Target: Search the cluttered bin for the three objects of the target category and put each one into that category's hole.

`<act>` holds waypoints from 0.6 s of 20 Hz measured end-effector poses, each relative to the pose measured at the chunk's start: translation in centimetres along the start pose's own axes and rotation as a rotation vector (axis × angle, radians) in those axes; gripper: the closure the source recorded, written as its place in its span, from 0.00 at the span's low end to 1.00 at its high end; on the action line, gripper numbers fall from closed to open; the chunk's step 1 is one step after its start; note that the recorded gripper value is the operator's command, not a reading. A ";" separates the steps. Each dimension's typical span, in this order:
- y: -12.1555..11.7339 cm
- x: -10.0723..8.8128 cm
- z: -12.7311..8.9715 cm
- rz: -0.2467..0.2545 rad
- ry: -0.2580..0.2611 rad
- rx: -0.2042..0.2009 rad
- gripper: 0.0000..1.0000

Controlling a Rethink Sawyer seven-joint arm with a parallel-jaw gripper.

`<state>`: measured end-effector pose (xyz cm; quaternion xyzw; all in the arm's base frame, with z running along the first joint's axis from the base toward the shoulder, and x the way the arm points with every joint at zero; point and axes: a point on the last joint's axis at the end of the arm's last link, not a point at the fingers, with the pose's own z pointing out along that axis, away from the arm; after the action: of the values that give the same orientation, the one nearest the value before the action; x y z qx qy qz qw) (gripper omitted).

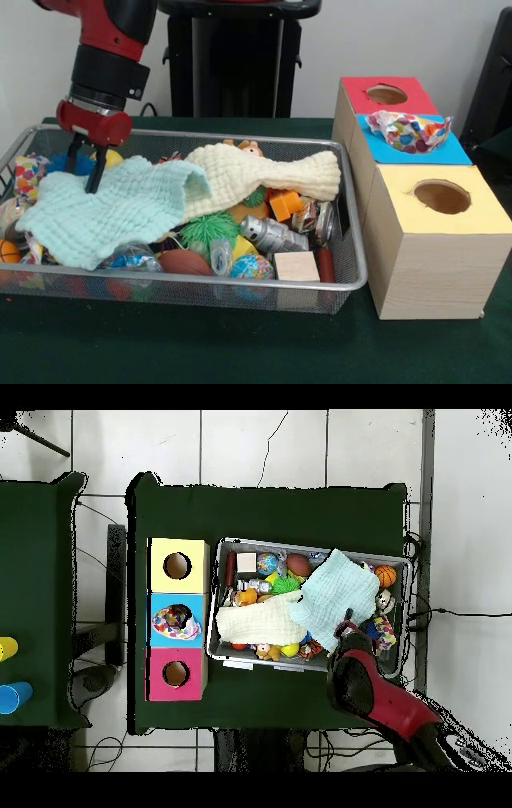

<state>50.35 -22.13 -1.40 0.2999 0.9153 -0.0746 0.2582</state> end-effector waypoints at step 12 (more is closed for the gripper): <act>-3.6 -4.5 -2.2 0.066 -0.061 0.031 0.00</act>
<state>50.37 -26.74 2.72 0.3314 0.8954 -0.0891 0.2837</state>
